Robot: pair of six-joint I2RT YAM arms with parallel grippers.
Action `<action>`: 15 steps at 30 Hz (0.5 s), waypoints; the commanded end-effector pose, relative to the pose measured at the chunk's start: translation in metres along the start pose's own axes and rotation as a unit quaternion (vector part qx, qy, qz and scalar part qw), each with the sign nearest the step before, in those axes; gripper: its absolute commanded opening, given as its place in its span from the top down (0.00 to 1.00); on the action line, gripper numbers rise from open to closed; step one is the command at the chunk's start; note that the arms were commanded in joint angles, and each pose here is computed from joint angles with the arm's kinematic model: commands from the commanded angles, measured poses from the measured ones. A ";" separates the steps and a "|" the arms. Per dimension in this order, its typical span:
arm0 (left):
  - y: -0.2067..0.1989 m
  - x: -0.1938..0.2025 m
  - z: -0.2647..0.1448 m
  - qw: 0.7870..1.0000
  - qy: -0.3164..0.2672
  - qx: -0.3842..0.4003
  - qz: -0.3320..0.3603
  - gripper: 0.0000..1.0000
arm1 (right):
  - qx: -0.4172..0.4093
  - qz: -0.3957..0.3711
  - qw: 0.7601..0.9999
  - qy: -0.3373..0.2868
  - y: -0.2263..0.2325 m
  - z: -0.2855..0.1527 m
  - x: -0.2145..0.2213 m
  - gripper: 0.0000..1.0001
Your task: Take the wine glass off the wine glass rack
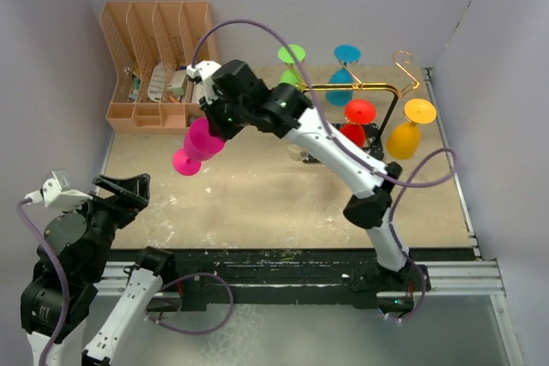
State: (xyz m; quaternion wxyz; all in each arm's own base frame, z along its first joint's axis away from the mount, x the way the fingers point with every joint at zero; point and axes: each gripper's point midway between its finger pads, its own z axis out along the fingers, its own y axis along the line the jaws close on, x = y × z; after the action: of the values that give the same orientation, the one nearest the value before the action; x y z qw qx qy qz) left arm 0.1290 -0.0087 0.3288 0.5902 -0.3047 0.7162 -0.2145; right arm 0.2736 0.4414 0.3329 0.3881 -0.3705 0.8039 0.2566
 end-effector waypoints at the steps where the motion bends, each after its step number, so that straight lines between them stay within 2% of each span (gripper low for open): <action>1: 0.013 -0.012 0.004 0.995 -0.017 -0.033 0.089 0.17 | 0.009 0.016 1.000 0.015 -0.006 0.046 0.009 1.00; 8: 0.013 -0.009 0.007 0.992 -0.021 -0.015 0.127 0.19 | 0.037 0.028 0.997 0.062 -0.019 0.096 0.044 1.00; 15: 0.013 -0.008 0.017 0.989 -0.036 -0.008 0.145 0.19 | 0.079 0.018 0.993 0.090 -0.036 0.113 0.066 1.00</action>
State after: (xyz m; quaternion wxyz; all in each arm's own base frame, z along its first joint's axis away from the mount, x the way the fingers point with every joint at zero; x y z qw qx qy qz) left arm 0.1357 0.0053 0.3085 0.6059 -0.2296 0.7526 -0.1176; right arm 0.3111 0.4763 0.1736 0.2879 -0.3678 0.8687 0.1647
